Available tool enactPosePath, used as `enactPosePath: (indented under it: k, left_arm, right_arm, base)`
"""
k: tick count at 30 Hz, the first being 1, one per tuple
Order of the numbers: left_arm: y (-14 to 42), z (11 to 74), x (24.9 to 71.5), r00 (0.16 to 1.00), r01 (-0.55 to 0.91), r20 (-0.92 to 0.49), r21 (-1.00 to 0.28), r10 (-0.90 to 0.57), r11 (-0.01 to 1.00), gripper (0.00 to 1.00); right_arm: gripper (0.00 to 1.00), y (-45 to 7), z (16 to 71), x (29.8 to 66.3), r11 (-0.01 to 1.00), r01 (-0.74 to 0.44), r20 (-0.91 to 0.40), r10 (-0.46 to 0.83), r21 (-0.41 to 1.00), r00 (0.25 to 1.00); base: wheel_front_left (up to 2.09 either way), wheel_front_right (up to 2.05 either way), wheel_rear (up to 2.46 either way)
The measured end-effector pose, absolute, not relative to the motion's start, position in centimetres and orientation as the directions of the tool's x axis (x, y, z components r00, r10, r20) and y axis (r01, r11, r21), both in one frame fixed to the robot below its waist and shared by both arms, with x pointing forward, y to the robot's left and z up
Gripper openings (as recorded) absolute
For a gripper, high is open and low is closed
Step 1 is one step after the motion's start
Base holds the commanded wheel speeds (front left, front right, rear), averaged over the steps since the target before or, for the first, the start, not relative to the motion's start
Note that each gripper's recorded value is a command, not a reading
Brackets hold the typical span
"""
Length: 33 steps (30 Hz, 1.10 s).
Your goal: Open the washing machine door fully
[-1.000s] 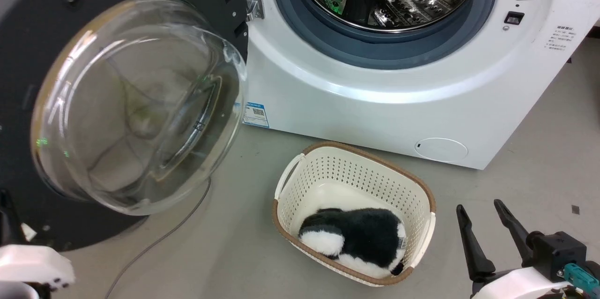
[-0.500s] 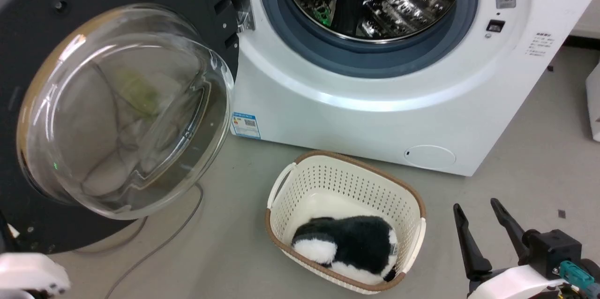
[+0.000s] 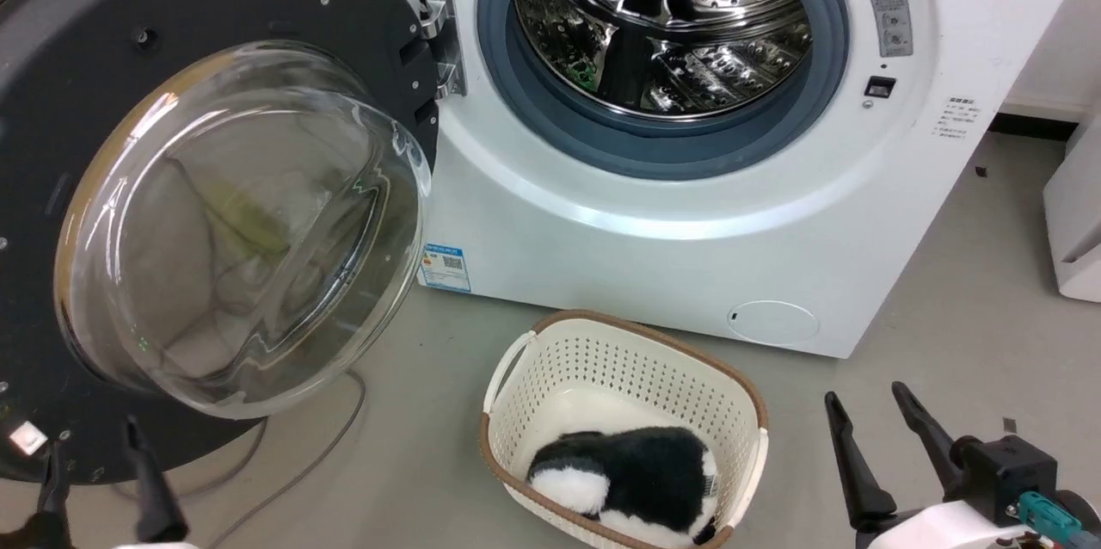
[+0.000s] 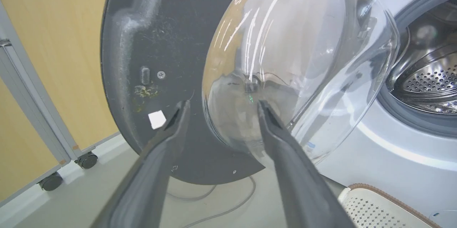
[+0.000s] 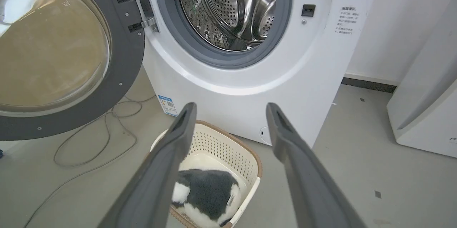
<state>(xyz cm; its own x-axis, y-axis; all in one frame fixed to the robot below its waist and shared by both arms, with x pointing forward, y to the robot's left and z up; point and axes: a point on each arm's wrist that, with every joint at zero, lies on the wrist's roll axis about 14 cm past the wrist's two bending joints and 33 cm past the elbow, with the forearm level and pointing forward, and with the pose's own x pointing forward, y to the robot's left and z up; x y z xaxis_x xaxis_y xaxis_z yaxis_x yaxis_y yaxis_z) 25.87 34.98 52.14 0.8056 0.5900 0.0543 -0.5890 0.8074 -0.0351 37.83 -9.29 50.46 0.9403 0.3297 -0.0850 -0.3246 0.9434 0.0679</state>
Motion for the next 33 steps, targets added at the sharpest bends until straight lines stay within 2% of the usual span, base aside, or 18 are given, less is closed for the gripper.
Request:
enactPosePath:
  k: [7, 16, 26, 33]
  left_arm:
    - [30.5, 53.4, 28.1, 0.885, -0.457, 0.076, -0.044, 0.459, 0.889, 1.0]
    - [22.7, 54.3, 32.9, 0.978, -0.189, 0.077, -0.058, 0.193, 0.98, 1.0]
    - [16.4, 52.7, 36.4, 0.999, 0.033, 0.008, -0.042, -0.032, 0.999, 1.0]
    - [15.2, 50.5, 36.6, 0.995, 0.067, -0.074, -0.001, -0.067, 0.998, 1.0]
  right_arm:
    - [1.0, -10.2, 50.9, 37.3, 0.952, -0.3, -0.074, 0.304, 0.064, 0.95]
    - [1.0, -12.6, 51.7, 36.3, 0.972, -0.23, -0.057, 0.232, 0.043, 0.971]
    - [1.0, -15.6, 51.5, 35.1, 0.99, -0.138, -0.07, 0.14, 0.038, 0.988]
    - [1.0, -16.5, 51.1, 34.6, 0.993, -0.109, -0.083, 0.112, 0.041, 0.99]
  base:
    - [0.0, 0.0, 0.0]
    - [0.0, 0.0, 0.0]
    - [0.0, 0.0, 0.0]
    - [0.0, 0.0, 0.0]
